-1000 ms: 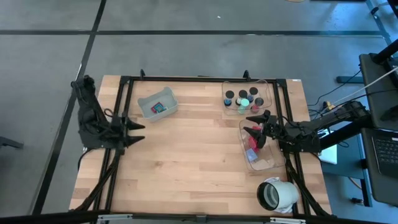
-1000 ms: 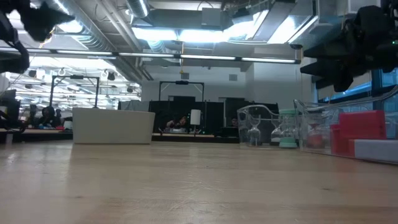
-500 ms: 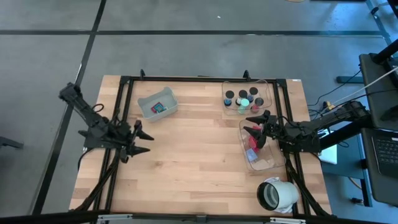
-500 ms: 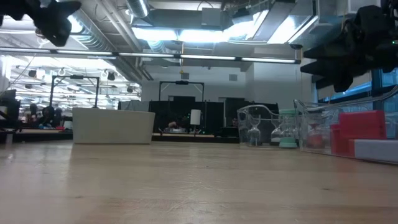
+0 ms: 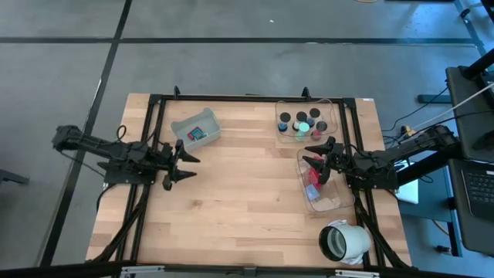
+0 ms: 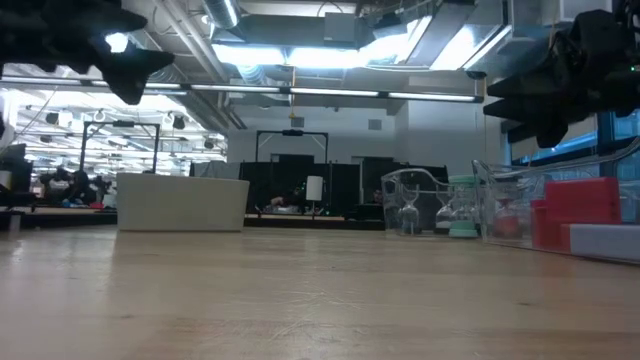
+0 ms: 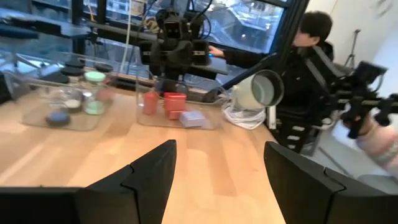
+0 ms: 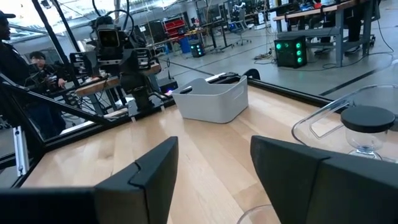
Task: Pick & Place Office items
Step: Return to Home Position
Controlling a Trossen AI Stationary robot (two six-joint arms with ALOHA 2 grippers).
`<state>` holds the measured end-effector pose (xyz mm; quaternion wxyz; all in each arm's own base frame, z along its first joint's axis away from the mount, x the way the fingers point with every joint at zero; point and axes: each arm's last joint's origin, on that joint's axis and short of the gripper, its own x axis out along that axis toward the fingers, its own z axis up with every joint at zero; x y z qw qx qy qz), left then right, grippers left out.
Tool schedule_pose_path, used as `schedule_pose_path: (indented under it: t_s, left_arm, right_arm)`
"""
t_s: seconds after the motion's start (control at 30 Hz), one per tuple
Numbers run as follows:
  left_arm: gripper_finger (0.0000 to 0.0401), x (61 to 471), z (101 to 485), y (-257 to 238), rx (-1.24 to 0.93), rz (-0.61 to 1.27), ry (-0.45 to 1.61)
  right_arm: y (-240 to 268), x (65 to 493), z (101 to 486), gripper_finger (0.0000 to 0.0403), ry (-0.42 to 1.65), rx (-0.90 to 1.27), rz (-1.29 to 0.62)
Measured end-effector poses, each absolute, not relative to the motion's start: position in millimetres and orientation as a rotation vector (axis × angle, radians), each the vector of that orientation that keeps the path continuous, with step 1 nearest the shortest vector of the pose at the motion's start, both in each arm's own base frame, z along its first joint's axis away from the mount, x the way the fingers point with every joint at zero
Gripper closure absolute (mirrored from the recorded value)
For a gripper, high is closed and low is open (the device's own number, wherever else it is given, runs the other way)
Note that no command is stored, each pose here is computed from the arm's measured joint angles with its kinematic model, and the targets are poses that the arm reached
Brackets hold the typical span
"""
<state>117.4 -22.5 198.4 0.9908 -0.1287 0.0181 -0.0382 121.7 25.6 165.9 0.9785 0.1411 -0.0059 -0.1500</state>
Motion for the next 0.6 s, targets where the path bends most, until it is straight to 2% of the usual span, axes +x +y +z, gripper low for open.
schedule_pose_path:
  t_s: [0.6]
  left_arm:
    - [0.0162, 119.4, 198.5, -7.7, -0.089, -0.033, 0.027]
  right_arm:
    - [25.8, 121.8, 165.5, 0.0199, -0.006, 0.281, -0.294]
